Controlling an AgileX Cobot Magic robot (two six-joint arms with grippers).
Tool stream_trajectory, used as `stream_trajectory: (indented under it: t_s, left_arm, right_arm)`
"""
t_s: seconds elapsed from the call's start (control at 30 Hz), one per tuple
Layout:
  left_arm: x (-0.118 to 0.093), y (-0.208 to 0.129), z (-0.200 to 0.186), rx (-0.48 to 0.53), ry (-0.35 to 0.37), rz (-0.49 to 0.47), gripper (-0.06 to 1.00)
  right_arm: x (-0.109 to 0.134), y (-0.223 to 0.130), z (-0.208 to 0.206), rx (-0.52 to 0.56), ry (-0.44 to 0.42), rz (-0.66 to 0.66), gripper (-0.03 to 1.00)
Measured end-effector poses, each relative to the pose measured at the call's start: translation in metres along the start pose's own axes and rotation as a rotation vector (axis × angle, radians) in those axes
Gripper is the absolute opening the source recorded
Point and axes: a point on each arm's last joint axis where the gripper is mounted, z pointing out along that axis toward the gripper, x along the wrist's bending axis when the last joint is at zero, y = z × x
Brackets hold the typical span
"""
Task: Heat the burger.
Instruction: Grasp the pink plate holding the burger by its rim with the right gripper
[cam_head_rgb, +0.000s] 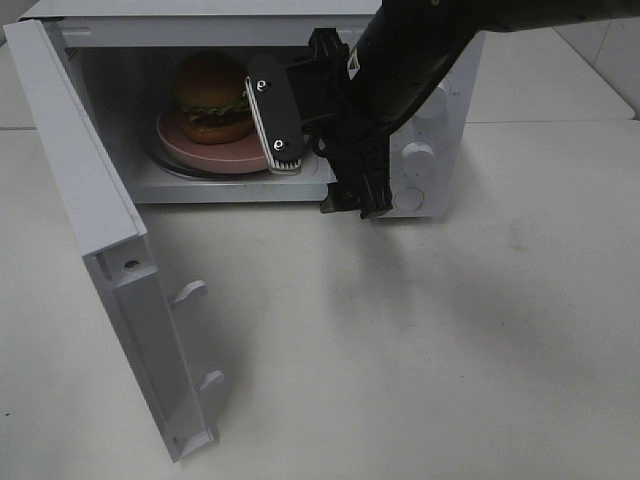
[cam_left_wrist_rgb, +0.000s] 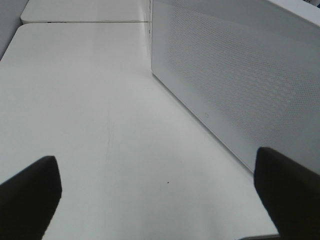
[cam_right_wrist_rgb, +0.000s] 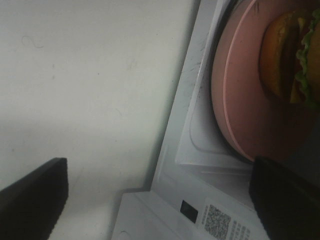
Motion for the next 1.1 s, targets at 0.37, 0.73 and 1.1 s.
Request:
stream_trajectory:
  t_s: [0.37,0.73,1.1]
  left_arm:
    - [0.000,0.000,0.000,0.000,0.000,0.000,0.99]
    - [0.000,0.000,0.000,0.000,0.000,0.000,0.99]
    - [0.000,0.000,0.000,0.000,0.000,0.000,0.99]
  right_arm:
    - [-0.015,0.007,0.029,-0.023,-0.046,0.016,0.92]
    - [-0.025,0.013,0.058,-0.027,-0.049,0.023,0.90]
    - [-0.034,0.017,0.079,-0.031,-0.056,0.048,0.89]
